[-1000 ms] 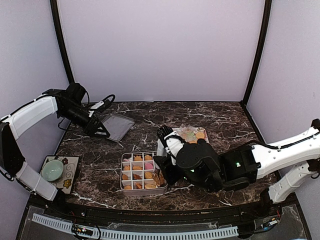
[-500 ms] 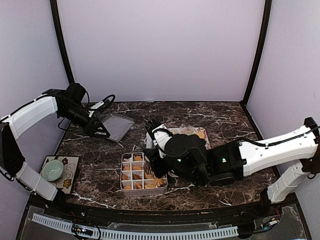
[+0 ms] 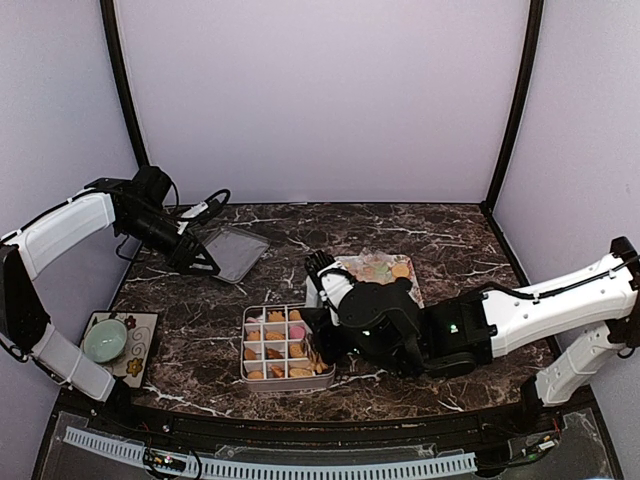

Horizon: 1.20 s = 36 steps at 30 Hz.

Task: Pack the cookies
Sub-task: Adjust the fake cookies in the empty pocket of the box.

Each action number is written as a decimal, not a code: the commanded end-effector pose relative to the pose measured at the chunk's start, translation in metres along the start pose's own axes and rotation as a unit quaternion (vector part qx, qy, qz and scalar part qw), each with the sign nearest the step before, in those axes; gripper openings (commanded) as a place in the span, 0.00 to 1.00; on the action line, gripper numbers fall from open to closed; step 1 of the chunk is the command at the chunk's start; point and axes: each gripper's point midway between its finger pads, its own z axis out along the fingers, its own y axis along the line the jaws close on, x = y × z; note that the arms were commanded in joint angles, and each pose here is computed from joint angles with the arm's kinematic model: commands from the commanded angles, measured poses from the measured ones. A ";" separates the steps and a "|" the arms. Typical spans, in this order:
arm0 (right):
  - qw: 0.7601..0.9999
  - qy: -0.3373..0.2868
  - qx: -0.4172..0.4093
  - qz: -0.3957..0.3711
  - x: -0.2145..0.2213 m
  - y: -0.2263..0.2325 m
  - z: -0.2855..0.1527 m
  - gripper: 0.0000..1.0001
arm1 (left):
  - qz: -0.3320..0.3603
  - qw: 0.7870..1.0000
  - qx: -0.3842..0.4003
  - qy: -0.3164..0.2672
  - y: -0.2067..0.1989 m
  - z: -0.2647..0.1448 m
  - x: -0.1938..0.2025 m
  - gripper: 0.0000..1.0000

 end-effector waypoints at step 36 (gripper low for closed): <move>1.000 -0.003 0.004 0.007 -0.020 -0.013 -0.015 0.17 | 0.003 1.000 0.006 -0.002 -0.007 -0.006 0.001 0.59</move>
